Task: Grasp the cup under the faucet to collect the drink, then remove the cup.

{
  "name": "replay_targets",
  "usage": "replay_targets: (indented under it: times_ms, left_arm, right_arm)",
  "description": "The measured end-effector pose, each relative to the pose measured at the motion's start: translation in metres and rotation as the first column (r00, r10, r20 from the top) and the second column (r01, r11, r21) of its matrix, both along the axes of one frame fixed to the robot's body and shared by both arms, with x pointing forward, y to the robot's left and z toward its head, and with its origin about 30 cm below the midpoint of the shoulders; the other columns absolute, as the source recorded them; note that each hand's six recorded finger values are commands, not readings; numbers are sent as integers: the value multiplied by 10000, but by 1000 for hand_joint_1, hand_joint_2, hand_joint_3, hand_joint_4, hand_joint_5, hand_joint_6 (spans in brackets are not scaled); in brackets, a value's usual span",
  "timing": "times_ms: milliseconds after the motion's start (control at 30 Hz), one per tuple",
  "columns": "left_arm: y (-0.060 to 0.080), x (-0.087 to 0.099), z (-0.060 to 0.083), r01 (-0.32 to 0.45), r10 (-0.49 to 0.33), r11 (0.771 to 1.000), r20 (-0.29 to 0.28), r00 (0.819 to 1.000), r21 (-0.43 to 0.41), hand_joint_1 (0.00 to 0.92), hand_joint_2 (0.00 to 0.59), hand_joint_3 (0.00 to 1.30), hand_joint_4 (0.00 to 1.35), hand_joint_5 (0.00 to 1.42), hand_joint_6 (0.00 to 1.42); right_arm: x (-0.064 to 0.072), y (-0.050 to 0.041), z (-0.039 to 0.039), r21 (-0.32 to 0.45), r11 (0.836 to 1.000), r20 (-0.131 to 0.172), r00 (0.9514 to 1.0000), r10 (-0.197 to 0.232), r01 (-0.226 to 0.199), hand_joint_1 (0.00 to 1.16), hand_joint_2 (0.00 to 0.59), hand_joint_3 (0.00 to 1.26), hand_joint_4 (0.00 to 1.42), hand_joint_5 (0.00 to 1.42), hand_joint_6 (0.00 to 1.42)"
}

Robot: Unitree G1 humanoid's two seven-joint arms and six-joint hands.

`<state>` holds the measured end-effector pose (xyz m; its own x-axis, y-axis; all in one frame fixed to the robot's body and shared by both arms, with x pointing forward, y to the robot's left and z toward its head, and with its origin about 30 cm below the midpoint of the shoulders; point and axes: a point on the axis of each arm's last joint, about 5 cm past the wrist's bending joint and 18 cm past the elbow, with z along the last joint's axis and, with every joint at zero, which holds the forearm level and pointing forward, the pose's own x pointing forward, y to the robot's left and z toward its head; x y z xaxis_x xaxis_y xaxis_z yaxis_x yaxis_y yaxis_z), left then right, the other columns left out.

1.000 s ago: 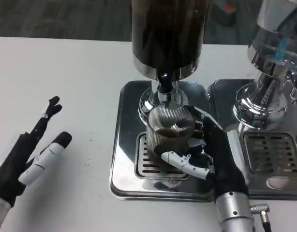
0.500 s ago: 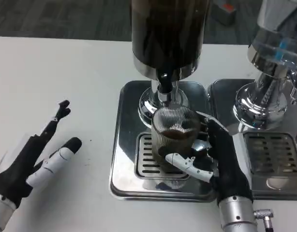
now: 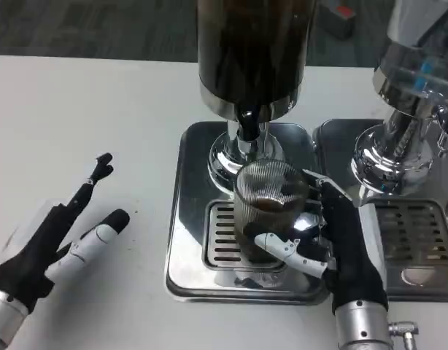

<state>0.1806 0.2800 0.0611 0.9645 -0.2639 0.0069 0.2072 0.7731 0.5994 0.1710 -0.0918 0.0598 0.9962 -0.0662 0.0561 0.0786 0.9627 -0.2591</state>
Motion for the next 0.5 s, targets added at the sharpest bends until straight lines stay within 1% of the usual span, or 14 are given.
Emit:
replay_targets:
  times_ms: [133, 200, 267, 367, 500]
  left_arm:
    - [-12, -1, -5, 110, -111, 9998, 28, 9999, 177, 0, 135, 0, 0, 0, 0]
    - [-15, -1, -5, 135, -135, 9997, 39, 9999, 206, 0, 135, 0, 0, 0, 0]
    - [-18, 3, -4, 147, -149, 9997, 56, 9999, 212, 0, 135, 0, 0, 0, 0]
    - [-29, 2, -13, 175, -176, 9996, 33, 9998, 211, 0, 135, 0, 0, 0, 0]
    - [-46, 2, -23, 324, -322, 9991, -51, 9995, 269, 0, 135, 0, 0, 0, 0]
  right_arm:
    - [5, 1, 53, -178, 9998, 359, 9994, -13, 19, 977, 200, 398, 548, 628, 935]
    - [-9, 3, 80, -446, 9990, 555, 9985, 11, 14, 977, 202, 398, 547, 628, 936]
    - [-14, 7, 97, -500, 9987, 655, 9978, 34, -1, 977, 204, 398, 547, 628, 936]
    - [-35, -2, 97, -563, 9984, 594, 9982, -30, 63, 977, 202, 398, 547, 628, 938]
    - [-52, -12, 88, -611, 9981, 454, 9989, -70, 98, 973, 214, 389, 547, 628, 938]
